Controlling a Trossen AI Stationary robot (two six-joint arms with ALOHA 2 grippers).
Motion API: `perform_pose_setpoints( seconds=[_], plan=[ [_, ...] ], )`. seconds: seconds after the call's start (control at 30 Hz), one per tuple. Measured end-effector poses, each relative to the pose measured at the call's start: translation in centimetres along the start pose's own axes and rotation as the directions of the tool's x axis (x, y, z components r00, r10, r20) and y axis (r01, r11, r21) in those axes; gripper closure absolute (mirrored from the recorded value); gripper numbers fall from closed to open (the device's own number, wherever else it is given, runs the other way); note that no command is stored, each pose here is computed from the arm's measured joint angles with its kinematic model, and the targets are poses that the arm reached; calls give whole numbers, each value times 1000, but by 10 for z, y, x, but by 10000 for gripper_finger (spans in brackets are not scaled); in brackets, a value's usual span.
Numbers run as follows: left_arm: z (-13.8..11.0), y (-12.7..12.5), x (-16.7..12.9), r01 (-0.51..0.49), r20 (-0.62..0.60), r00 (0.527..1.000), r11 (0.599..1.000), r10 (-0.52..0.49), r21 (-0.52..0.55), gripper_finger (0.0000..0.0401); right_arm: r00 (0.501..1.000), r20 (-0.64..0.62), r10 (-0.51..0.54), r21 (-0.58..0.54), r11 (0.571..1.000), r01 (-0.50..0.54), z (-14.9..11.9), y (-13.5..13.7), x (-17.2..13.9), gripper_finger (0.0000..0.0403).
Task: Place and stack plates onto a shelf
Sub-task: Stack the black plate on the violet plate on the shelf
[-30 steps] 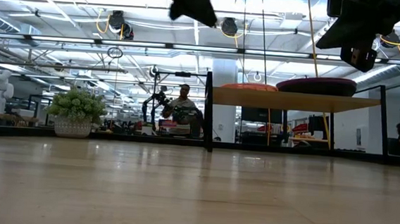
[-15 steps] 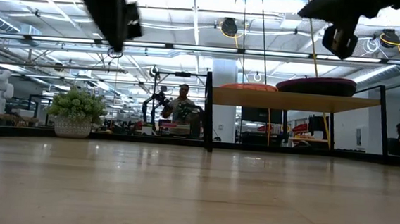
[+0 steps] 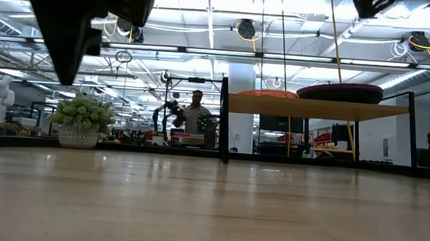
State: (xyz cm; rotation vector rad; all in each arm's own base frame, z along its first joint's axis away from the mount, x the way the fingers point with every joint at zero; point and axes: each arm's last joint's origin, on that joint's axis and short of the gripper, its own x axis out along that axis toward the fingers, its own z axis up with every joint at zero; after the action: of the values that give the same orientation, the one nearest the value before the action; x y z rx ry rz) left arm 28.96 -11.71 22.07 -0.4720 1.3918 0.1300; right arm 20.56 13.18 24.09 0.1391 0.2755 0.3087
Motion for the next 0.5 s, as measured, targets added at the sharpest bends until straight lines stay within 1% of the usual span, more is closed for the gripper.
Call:
perform_pose_setpoints(
  seconds=[0.1,0.23,0.3,0.37,0.5],
  plan=[
    [-9,-2,1,-35,-43,998,999,35,9,282,1000,12,23,-94,995,-21,2,6,2,403],
    [-25,-1,0,-109,-130,984,990,120,90,240,999,33,36,-258,966,-26,12,12,5,403],
    [-30,-1,0,-122,-157,977,984,142,132,233,999,31,34,-329,944,-22,16,13,6,403],
    [-34,-4,-1,-108,-165,977,979,136,172,232,999,33,30,-377,926,-15,21,14,8,403],
    [-42,-6,1,-75,-166,980,974,113,216,231,1000,10,18,-433,901,-12,28,14,8,403]
  ],
)
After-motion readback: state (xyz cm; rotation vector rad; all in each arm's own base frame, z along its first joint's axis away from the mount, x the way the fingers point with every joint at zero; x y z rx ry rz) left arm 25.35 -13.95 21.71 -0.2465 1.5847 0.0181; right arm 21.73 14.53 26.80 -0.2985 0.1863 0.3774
